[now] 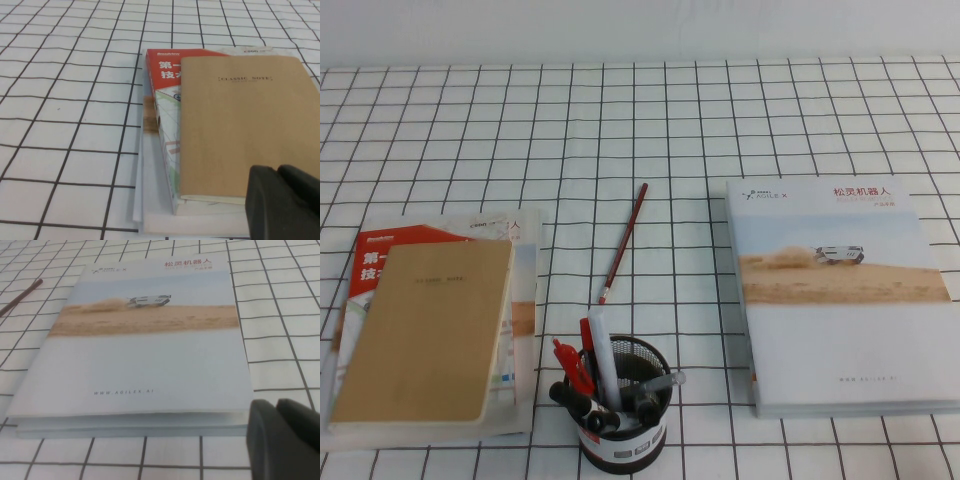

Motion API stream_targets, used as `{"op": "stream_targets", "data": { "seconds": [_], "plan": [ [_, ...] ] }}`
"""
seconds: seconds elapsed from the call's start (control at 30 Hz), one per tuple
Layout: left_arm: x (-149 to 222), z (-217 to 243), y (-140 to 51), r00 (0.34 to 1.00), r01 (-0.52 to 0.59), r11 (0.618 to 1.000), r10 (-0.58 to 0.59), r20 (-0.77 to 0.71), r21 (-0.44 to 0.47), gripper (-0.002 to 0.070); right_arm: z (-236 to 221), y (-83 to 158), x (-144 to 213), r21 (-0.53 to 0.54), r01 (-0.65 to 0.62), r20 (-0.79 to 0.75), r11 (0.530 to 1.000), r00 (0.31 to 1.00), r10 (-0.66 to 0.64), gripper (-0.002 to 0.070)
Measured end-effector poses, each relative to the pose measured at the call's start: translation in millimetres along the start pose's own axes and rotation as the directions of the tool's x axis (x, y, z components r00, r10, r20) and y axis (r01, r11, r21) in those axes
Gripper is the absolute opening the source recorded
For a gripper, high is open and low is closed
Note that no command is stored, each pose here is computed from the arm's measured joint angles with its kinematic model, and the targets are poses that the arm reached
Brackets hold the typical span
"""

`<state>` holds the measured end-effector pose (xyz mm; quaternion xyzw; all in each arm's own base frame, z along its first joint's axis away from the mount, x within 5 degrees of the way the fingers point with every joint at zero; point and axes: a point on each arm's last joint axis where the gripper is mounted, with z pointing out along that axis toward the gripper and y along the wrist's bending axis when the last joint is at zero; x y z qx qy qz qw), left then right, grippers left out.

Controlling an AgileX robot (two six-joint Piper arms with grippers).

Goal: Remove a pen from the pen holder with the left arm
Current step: 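Take a marker out of the pen holder and lay it on the table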

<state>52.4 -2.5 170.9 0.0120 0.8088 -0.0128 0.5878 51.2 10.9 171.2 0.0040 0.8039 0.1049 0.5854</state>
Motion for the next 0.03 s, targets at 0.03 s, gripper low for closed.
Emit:
{"op": "stream_targets", "data": {
  "seconds": [0.03],
  "plan": [
    [0.0,0.0,0.0,1.0,0.0,1.0,0.0,0.0,0.0,-0.0001,0.0,0.0,0.0,0.0,0.0,0.0,1.0,1.0,0.0,-0.0015]
  ]
}}
